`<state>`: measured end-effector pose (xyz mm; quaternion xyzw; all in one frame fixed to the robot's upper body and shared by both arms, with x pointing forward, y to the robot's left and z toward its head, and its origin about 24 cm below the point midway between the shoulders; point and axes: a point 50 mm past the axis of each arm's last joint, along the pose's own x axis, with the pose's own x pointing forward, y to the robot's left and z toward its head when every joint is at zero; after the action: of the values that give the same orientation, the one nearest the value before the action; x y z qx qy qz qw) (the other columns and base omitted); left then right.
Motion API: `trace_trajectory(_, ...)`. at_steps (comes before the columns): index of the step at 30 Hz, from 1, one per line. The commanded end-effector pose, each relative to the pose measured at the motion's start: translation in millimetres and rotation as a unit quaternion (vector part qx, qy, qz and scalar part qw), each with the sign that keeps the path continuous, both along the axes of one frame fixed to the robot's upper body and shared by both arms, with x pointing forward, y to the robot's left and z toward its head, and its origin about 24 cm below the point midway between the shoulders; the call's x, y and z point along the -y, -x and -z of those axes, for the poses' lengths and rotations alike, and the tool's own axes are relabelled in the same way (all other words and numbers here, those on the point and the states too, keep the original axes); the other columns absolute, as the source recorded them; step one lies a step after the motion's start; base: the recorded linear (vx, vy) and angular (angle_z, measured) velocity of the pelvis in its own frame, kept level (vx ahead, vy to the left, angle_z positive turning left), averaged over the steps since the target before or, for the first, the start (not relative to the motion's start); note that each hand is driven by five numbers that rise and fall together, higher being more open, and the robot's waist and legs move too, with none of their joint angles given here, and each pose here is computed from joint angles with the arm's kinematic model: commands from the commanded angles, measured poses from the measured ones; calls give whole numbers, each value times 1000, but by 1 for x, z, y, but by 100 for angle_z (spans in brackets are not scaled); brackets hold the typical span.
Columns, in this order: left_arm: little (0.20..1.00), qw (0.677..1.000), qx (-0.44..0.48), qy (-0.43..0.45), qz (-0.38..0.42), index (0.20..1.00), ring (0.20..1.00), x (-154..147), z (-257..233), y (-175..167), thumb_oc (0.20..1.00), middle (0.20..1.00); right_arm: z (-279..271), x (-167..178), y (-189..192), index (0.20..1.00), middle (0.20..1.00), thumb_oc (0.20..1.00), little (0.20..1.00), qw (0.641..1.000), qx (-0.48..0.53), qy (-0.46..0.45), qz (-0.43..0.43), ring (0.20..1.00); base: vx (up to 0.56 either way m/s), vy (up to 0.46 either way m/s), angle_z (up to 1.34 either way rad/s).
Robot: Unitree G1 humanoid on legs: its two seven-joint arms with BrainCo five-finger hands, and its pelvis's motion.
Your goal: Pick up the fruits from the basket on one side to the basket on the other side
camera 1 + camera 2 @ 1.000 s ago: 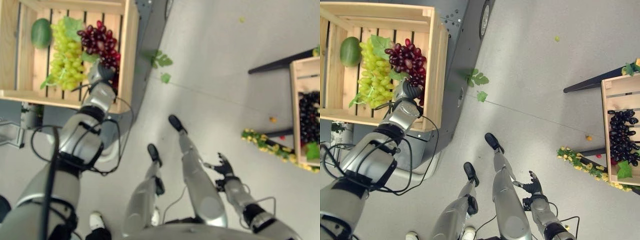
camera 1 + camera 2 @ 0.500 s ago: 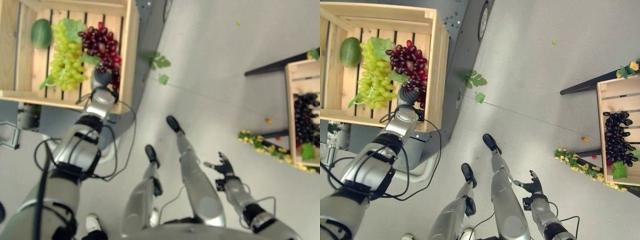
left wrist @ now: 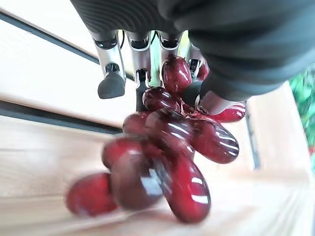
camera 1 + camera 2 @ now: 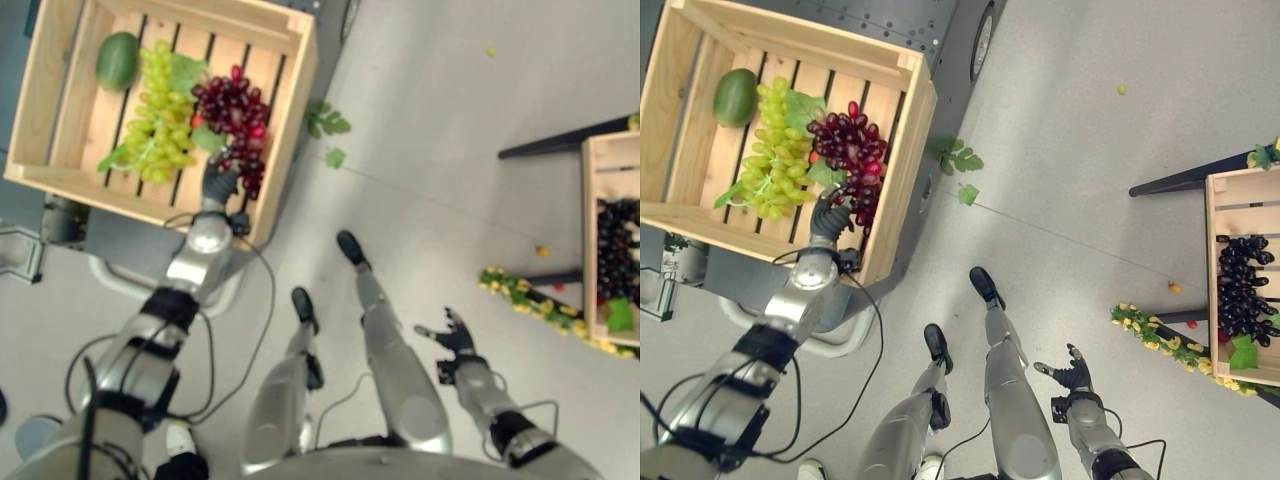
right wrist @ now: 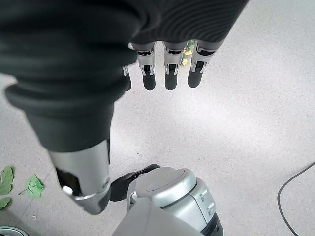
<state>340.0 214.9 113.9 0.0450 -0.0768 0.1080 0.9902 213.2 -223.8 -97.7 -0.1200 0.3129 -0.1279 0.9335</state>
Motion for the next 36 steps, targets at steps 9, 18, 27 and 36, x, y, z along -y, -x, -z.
trace_trajectory(9,200,984,146,53,93,200,200,-2,-53,38,200,200,17,18,32,1000,1000,1000,1000,997,-71,26,-17,1000,0,-9,15)
trace_trajectory(18,200,975,182,51,117,200,200,-13,-70,62,200,200,22,17,38,1000,1000,1000,1000,995,-93,25,-33,1000,13,-1,11)
trace_trajectory(27,200,964,209,42,159,200,200,-15,-85,81,200,200,2,10,13,1000,1000,1000,1000,991,-40,55,-116,1000,14,-2,12)
trace_trajectory(36,200,953,218,18,208,200,200,-4,-99,84,200,200,-86,-19,-48,1000,1000,1000,1000,949,173,88,-249,1000,9,4,8)
